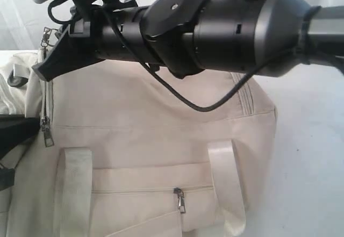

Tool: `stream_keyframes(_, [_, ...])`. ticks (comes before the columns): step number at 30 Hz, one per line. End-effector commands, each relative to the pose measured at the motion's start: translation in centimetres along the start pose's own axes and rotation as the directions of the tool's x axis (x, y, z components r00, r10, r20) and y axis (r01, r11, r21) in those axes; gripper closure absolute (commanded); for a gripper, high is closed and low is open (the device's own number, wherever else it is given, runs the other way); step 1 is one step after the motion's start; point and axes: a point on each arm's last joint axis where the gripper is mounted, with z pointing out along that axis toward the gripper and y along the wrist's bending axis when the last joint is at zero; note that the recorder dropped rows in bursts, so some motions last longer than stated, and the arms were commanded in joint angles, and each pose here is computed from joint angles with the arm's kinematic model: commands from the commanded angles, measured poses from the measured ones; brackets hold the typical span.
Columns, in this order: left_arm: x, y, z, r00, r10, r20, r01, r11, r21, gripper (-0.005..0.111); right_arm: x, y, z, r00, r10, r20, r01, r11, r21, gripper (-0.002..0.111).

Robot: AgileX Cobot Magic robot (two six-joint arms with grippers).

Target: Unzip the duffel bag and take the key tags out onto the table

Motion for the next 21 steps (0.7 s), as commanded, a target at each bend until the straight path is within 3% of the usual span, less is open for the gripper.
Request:
stream_keyframes(1, [0.4, -0.7, 0.0, 0.999, 0.028, -0.018, -0.026, 0.997, 0.072, 0.107, -1.1, -2.2, 2.0, 0.998, 0.018, 0.064, -0.027, 0.989, 0.143, 0.108])
stream_keyframes(7, [0.4, -0.7, 0.0, 0.999, 0.028, -0.018, -0.026, 0.997, 0.072, 0.107, -1.1, -3.6, 5.6, 0.995, -0.024, 0.096, 0.004, 0.978, 0.207, 0.108])
stream_keyframes(13, [0.4, -0.7, 0.0, 0.999, 0.028, -0.018, -0.026, 0.997, 0.071, 0.107, 0.3, -6.2, 8.2, 0.996, 0.025, 0.089, -0.044, 0.974, 0.221, 0.108])
stream_keyframes(21, [0.4, -0.7, 0.0, 1.0, 0.002, -0.02, -0.001, 0.998, 0.068, 0.107, 1.9, -10.2, 8.3, 0.996, 0.063, 0.065, -0.078, 0.962, 0.263, 0.108])
